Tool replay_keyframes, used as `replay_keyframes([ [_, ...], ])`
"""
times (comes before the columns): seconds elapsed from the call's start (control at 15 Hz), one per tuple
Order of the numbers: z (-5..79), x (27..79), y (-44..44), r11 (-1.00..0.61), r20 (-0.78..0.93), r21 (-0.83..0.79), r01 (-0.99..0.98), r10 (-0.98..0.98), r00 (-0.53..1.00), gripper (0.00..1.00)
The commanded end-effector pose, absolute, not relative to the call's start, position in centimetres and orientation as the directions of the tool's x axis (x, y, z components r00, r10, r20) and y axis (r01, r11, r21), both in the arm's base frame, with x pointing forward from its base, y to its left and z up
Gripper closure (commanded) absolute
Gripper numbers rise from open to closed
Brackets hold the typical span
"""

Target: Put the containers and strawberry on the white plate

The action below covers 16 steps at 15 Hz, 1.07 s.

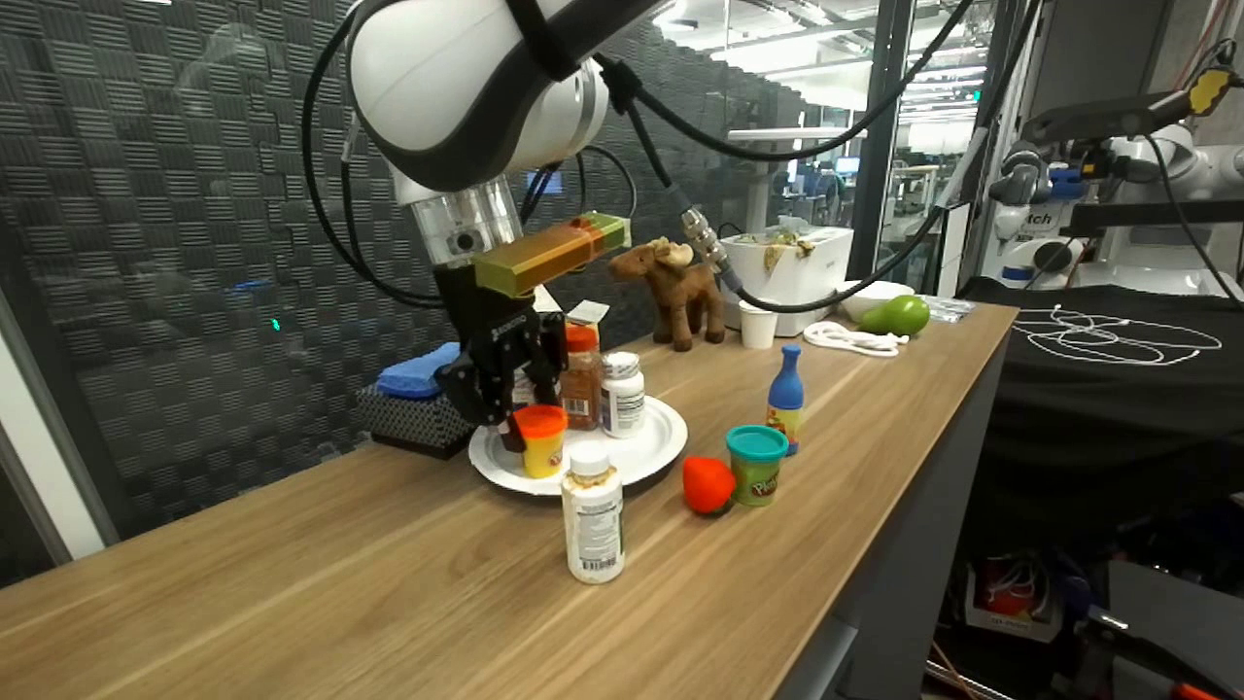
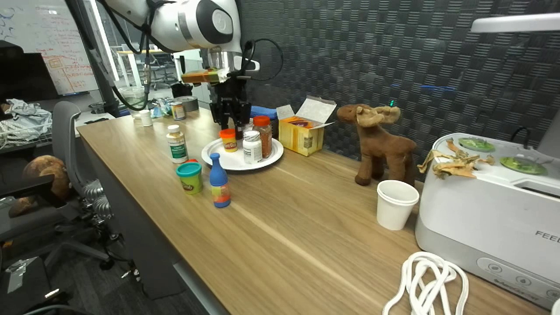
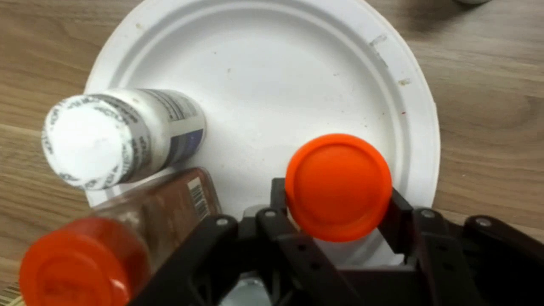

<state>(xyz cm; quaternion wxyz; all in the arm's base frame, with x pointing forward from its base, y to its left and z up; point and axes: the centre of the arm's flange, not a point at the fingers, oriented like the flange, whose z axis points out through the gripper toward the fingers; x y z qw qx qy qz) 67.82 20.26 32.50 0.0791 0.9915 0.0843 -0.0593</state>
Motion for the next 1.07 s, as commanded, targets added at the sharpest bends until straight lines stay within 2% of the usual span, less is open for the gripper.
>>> replay_keyframes([
  [0.0,33.5,68.3,21.8,-0.968,-0.119,0.115,0.224,0.21,0.97,0.73],
  [0.07,33.6,68.2,22.0,-0.967,-0.119,0.114,0.229,0.216,0.969,0.67],
  [0.13,33.6,68.2,22.0,-0.966,-0.123,0.12,0.231,0.216,0.969,0.23],
  [0.2,33.6,68.2,22.1,-0.965,-0.125,0.119,0.236,0.221,0.967,0.21],
  [0.4,33.6,68.1,22.0,-0.962,-0.135,0.141,0.235,0.217,0.967,0.01],
  [0.73,34.9,67.5,22.6,-0.959,-0.117,0.192,0.21,0.19,0.975,0.0],
  [1.0,36.0,66.4,23.7,-0.971,-0.104,0.173,0.167,0.151,0.983,0.0],
])
